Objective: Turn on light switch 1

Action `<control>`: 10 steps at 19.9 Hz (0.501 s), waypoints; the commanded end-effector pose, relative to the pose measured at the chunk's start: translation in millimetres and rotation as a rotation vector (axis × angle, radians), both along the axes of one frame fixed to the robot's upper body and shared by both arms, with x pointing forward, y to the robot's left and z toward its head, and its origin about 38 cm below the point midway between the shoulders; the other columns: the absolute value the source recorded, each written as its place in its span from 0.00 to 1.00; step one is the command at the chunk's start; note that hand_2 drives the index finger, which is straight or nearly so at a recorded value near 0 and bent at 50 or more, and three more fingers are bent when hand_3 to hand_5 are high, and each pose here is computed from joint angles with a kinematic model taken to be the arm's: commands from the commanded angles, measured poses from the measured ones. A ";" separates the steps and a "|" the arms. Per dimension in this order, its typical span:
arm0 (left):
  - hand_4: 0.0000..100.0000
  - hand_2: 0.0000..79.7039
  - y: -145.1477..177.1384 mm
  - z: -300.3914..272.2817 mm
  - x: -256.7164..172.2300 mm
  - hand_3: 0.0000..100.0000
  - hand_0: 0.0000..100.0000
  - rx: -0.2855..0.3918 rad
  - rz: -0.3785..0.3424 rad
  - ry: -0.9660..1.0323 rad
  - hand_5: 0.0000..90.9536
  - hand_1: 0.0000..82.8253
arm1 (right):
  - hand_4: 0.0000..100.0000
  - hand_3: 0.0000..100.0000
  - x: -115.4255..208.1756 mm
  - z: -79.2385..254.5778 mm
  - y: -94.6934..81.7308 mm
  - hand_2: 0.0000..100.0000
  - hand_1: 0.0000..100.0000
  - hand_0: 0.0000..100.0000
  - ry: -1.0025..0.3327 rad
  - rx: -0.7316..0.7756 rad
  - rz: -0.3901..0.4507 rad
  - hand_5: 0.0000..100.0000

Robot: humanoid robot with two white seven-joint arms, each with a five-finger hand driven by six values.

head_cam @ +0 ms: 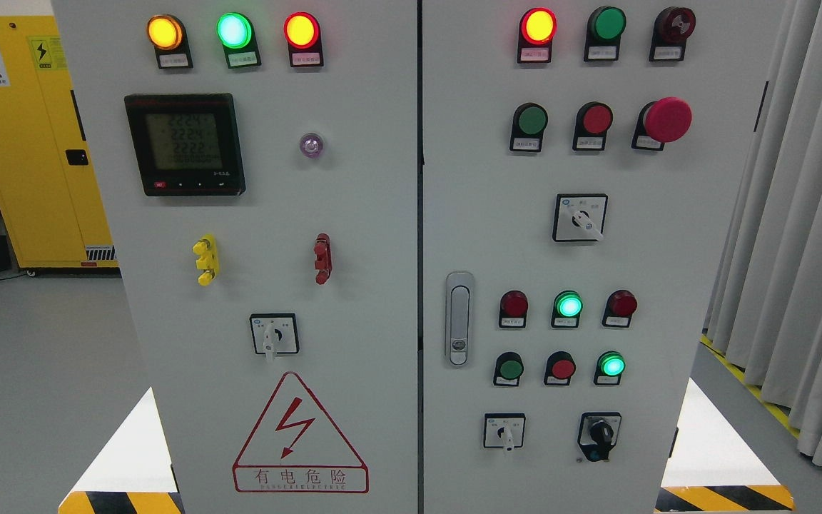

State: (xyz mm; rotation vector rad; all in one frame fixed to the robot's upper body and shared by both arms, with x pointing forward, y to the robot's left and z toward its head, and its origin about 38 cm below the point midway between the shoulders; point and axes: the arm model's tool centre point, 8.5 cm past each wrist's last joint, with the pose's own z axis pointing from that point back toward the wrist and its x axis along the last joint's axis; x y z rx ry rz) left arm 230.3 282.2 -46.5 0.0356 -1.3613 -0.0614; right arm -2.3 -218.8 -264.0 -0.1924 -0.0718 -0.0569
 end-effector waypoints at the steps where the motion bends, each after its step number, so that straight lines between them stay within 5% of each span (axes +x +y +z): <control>1: 0.91 0.67 -17.0 138.2 42.5 0.85 0.01 0.014 -0.035 -0.377 0.93 0.77 | 0.00 0.00 0.1 0.0 0.1 0.04 0.50 0.00 -0.001 0.001 0.000 0.00; 10: 0.91 0.68 -25.5 187.3 57.1 0.91 0.05 0.004 -0.023 -0.452 0.96 0.78 | 0.00 0.00 0.1 0.0 -0.1 0.04 0.50 0.00 -0.001 -0.001 0.000 0.00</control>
